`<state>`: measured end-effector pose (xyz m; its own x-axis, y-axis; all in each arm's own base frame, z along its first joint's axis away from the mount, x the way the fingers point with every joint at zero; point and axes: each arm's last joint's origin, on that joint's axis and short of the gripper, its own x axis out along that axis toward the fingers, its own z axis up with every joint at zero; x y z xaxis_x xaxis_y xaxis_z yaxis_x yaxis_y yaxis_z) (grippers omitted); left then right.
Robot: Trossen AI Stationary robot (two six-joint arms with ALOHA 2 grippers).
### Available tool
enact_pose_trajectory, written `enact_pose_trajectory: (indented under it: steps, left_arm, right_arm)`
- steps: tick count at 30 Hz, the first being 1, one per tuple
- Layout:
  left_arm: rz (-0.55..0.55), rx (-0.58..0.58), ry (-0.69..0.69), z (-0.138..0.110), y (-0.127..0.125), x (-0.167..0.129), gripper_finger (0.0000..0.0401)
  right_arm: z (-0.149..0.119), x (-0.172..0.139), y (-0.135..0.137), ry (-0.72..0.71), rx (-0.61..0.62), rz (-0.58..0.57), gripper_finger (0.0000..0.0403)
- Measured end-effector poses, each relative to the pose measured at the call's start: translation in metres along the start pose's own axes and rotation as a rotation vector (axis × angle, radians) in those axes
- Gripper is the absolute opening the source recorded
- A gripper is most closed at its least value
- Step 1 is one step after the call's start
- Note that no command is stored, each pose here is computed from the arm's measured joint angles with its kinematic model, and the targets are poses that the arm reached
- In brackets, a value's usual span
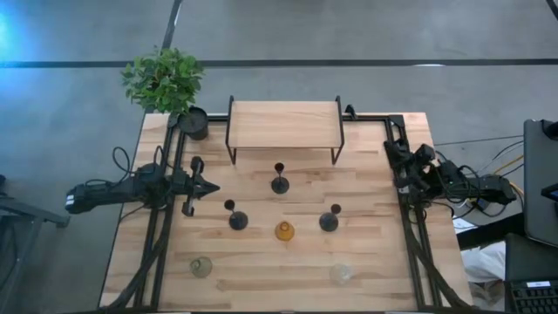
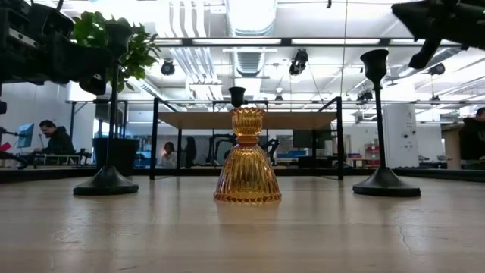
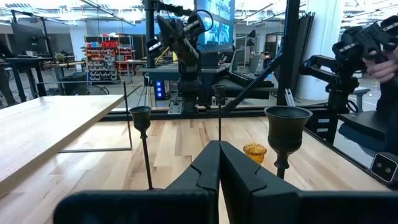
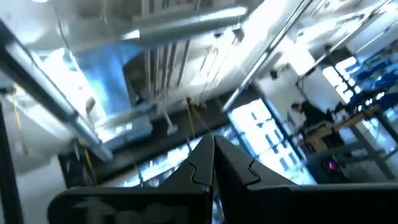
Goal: Pick & Place candle stick holders
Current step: Put the right black candle holder on the shelf
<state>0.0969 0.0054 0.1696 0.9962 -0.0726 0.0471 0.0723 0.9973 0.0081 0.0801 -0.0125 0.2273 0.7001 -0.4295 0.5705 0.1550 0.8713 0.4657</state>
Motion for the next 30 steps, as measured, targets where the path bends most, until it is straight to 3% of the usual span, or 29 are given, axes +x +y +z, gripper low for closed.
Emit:
enact_pose_trajectory:
  steps: [10,16,21,25,27,30]
  left_arm:
    - [0.000,0.000,0.001,0.000,0.000,0.000,0.0014]
    - [0.000,0.000,0.001,0.000,0.000,0.000,0.0014]
    - [0.000,0.000,0.000,0.000,0.000,0.000,0.0014]
    - [0.000,0.000,0.000,0.000,0.000,0.000,0.0014]
    - [0.000,0.000,0.000,0.000,0.000,0.000,0.0014]
    - [0.000,0.000,0.000,0.000,0.000,0.000,0.0014]
  right_arm:
    - [0.013,0.028,0.019,0.203,-0.303,0.010,0.0008]
    - [0.039,0.065,0.044,0.472,-0.425,-0.037,0.0008]
    - [0.054,0.104,0.068,0.592,-0.436,-0.085,0.0008]
    - [0.046,0.137,0.085,0.683,-0.554,-0.074,0.0008]
    - [0.037,0.152,0.090,0.720,-0.600,-0.124,0.0008]
    - [0.031,0.177,0.098,0.696,-0.546,-0.275,0.0008]
